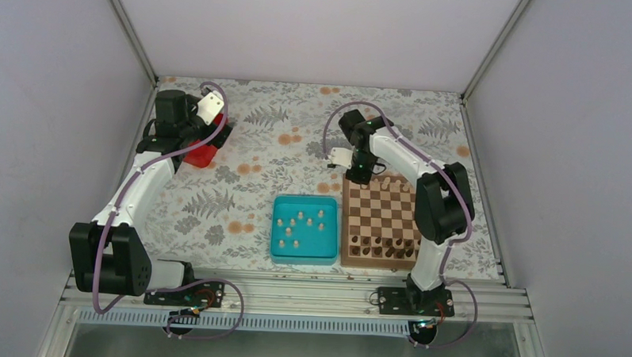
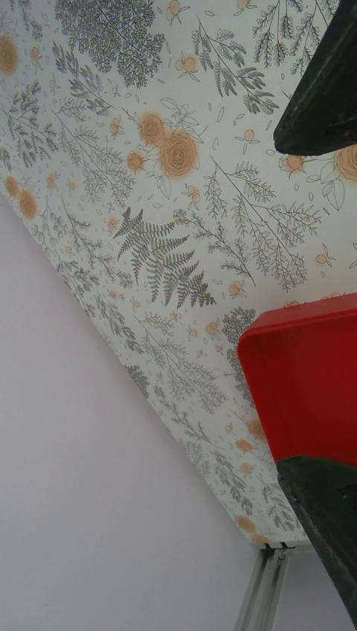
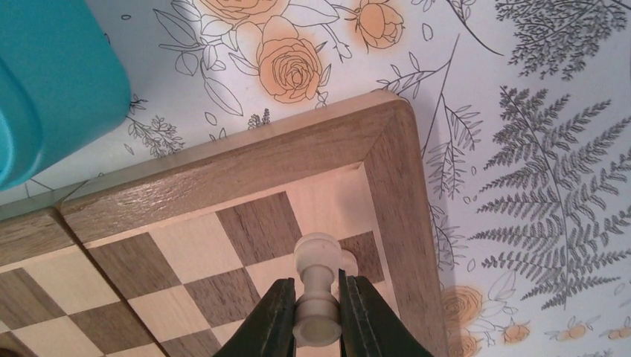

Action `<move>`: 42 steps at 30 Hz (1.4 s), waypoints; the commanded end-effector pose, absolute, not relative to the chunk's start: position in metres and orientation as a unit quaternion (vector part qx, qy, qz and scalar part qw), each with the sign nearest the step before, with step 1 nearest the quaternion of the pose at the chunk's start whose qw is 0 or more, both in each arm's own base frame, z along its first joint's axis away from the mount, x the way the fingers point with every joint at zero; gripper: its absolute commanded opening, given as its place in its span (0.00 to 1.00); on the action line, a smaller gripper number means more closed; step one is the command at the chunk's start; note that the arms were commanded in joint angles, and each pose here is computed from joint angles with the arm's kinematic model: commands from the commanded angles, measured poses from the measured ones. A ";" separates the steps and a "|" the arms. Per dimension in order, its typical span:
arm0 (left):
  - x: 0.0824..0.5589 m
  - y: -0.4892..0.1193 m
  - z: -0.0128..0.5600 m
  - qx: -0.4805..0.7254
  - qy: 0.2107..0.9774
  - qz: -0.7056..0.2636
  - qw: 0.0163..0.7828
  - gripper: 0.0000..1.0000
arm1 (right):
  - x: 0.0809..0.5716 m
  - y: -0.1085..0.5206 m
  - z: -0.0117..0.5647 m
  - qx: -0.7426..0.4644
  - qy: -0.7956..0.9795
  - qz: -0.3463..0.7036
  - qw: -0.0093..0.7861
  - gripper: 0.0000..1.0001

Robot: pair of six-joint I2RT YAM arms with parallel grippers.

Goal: Set up the chess pieces on the board
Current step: Place the chess piece on the chessboard.

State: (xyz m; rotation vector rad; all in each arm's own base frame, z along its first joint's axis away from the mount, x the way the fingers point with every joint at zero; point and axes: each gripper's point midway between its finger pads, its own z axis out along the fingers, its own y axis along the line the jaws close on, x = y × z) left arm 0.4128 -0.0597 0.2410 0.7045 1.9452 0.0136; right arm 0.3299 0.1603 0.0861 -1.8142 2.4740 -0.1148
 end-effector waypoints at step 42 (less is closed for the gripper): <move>0.413 -0.061 0.239 0.294 0.806 0.000 0.513 1.00 | 0.335 0.160 0.051 -0.596 0.803 -0.016 -0.010 0.18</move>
